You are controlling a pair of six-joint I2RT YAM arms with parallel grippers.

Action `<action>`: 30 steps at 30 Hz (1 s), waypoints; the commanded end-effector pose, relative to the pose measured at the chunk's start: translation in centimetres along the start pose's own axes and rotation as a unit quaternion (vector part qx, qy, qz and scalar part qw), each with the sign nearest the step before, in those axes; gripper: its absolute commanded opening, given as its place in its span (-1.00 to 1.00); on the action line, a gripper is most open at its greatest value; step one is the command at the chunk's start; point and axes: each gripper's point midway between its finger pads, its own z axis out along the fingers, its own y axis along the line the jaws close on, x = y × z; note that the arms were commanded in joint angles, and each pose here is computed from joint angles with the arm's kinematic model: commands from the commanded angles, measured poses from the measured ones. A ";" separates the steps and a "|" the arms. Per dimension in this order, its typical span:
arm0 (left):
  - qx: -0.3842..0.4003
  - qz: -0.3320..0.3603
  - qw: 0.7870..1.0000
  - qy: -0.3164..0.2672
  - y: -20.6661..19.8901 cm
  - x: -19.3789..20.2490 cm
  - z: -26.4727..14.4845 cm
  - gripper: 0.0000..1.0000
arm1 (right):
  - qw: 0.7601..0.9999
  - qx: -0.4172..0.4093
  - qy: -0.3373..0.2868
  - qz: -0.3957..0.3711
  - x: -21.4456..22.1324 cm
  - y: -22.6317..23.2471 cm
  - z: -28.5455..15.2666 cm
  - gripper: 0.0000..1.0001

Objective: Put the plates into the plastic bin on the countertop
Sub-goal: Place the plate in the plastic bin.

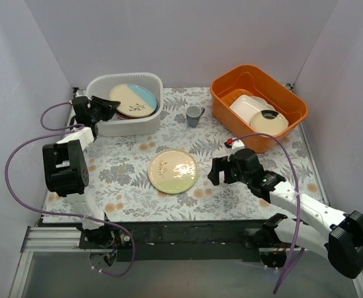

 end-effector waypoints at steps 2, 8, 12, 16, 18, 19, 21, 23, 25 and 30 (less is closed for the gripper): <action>0.056 0.016 0.998 -0.040 -4.1 -2.7 -1.0 -1.00 | 1.000 -0.009 -0.014 -0.003 -1.2 0.4 0.4 0.96; 0.048 0.025 0.997 -0.052 -4.4 -3.3 -1.3 -1.00 | 1.000 -0.015 -0.013 -0.003 -1.3 0.7 0.5 0.96; 0.036 0.014 0.998 -0.052 -3.9 -3.1 -1.3 -1.00 | 1.000 -0.016 -0.016 -0.001 -1.3 0.7 0.4 0.96; 0.024 0.015 0.998 -0.052 -3.6 -3.2 -1.3 -0.96 | 1.000 -0.014 -0.016 -0.004 -1.4 0.7 0.4 0.96; 0.016 0.015 0.998 -0.058 -3.5 -3.4 -1.6 -0.91 | 1.000 -0.015 -0.013 -0.004 -1.4 0.7 0.4 0.96; 0.012 0.019 0.998 -0.061 -3.5 -3.5 -1.7 -0.87 | 1.000 -0.016 -0.013 -0.004 -1.4 0.8 0.3 0.96; 0.000 0.022 0.998 -0.066 -3.4 -3.7 -2.0 -0.66 | 1.000 -0.017 -0.013 -0.005 -1.4 0.8 0.2 0.96; 0.001 0.030 0.997 -0.065 -4.2 -3.9 -2.5 -0.37 | 1.000 -0.017 -0.016 -0.004 -1.4 0.8 0.1 0.96; 0.010 0.037 0.997 -0.067 -5.3 -4.2 -2.8 -0.01 | 1.000 -0.020 -0.017 -0.004 -1.3 0.8 0.1 0.96; 0.009 0.048 0.996 -0.070 -7.3 -4.8 -3.7 0.77 | 1.000 -0.021 -0.022 0.001 -1.5 0.9 0.0 0.96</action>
